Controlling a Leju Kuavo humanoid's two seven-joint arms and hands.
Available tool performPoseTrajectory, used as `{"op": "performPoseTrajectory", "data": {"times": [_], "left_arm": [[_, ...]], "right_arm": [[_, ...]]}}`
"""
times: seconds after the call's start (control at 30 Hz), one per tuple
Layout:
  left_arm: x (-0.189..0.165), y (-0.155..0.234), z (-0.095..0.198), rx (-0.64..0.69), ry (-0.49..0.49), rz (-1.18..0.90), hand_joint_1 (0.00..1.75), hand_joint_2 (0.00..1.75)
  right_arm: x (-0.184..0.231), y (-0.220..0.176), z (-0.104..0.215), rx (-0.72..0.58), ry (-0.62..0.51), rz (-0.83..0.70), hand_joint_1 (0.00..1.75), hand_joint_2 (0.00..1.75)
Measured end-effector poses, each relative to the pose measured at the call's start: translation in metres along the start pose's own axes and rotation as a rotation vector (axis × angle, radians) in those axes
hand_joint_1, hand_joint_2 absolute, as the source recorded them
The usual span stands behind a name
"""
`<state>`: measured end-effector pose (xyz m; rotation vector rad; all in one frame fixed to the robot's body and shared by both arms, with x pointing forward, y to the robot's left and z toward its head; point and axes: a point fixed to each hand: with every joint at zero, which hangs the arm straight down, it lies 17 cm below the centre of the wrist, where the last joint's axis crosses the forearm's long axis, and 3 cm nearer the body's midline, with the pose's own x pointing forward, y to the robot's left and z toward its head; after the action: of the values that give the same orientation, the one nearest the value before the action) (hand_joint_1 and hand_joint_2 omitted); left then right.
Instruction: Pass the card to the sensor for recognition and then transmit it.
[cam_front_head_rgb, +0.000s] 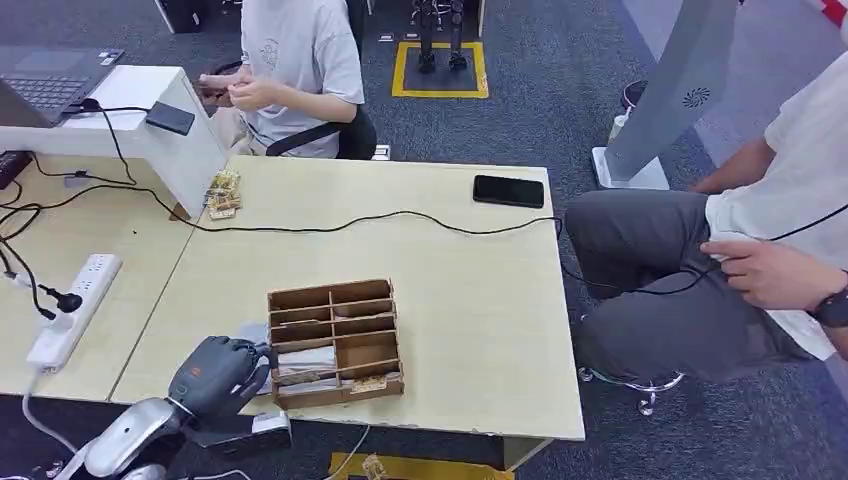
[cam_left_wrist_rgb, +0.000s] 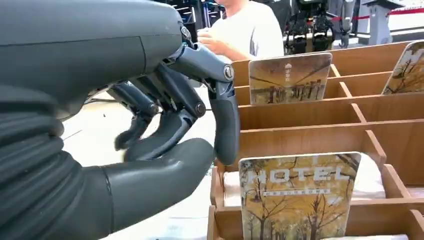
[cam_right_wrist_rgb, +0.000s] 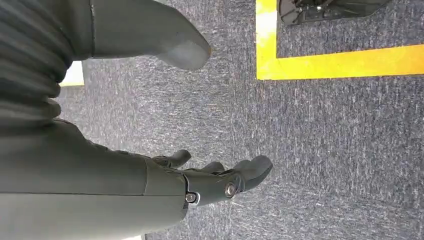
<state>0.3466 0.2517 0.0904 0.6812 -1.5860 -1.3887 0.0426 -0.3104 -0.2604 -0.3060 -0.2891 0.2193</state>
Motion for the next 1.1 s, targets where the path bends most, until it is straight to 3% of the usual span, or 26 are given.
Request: {"op": "performPoseTrajectory", "data": {"times": [0.6,1.1], "left_arm": [[0.013,0.038,-0.007,0.128,-0.026,-0.032,0.00,1.75],[-0.001,0.045,-0.001,0.103,-0.025,-0.096,0.00,1.75]], "right_arm": [[-0.001,0.001,0.000,0.003,0.003,-0.004,0.00,1.75],[-0.002,0.002,0.001,0.012,0.005,-0.010,0.00,1.75]]}}
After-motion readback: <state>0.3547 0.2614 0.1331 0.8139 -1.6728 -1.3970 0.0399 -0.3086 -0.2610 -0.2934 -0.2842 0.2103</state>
